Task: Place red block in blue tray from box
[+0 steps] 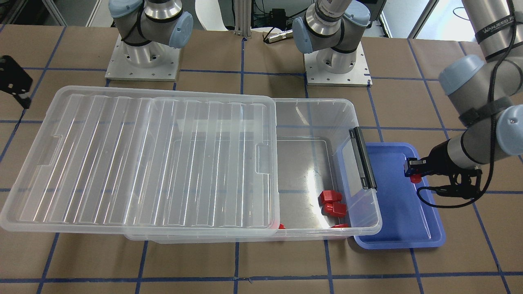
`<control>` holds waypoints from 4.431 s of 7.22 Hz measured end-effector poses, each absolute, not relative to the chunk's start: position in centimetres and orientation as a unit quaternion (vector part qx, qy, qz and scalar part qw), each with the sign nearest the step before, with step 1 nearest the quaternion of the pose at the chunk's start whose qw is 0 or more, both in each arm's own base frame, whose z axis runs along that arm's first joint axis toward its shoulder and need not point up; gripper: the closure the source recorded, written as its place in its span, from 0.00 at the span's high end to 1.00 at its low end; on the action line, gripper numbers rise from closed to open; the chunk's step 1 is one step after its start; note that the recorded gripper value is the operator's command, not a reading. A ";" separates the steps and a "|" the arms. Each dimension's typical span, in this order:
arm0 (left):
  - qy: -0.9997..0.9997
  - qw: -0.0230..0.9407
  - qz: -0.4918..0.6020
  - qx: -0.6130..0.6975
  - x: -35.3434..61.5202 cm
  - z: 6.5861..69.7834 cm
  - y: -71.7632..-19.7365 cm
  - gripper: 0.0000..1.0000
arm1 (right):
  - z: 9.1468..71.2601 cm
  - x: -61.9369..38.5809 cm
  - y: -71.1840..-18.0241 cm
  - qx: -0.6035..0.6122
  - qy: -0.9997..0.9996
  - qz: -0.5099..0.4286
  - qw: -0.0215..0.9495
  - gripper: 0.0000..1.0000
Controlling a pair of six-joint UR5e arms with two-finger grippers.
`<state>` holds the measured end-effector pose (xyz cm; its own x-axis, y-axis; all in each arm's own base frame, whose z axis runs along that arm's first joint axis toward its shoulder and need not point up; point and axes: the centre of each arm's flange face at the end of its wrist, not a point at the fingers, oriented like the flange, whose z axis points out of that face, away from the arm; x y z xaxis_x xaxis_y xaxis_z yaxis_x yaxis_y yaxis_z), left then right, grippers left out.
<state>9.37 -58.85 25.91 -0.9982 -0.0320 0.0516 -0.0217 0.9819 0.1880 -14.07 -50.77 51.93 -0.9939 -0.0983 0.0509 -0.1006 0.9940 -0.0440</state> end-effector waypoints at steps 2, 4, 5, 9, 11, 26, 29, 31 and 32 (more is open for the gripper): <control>-0.994 0.036 -0.105 0.025 9.4 23.0 -59.4 0.00 | 49.4 -17.6 -50.0 0.033 -0.999 0.008 0.010 1.00; -0.993 0.036 -0.110 0.027 9.7 20.7 -60.0 0.69 | 42.6 -18.7 -50.7 0.032 -0.999 -0.005 0.005 1.00; -0.993 0.036 -0.111 0.027 9.9 20.0 -60.2 1.00 | 38.9 -18.8 -50.8 0.030 -1.000 -0.007 0.005 1.00; -0.995 0.025 -0.090 0.025 9.6 22.6 -61.3 1.00 | 35.3 -17.5 -50.7 0.008 -1.000 -0.004 -0.001 1.00; -0.997 0.021 -0.071 0.019 9.3 30.8 -62.9 1.00 | 35.2 -14.5 -51.6 -0.006 -1.000 -0.003 -0.001 1.00; -0.998 -0.007 -0.055 0.034 -9.7 51.2 -52.5 1.00 | 34.2 3.6 -53.3 -0.023 -1.000 0.018 0.003 1.00; -0.998 -0.006 -0.055 0.032 -11.5 50.9 -49.7 1.00 | 34.4 4.8 -53.5 -0.010 -1.000 0.024 0.004 1.00; -0.998 -0.009 -0.054 0.037 -11.7 50.9 -49.5 1.00 | 35.6 4.6 -54.0 -0.005 -0.999 0.037 0.010 1.00; -0.997 -0.011 -0.059 0.039 -11.7 50.5 -49.6 1.00 | 37.1 4.5 -54.3 -0.005 -0.999 0.049 0.014 1.00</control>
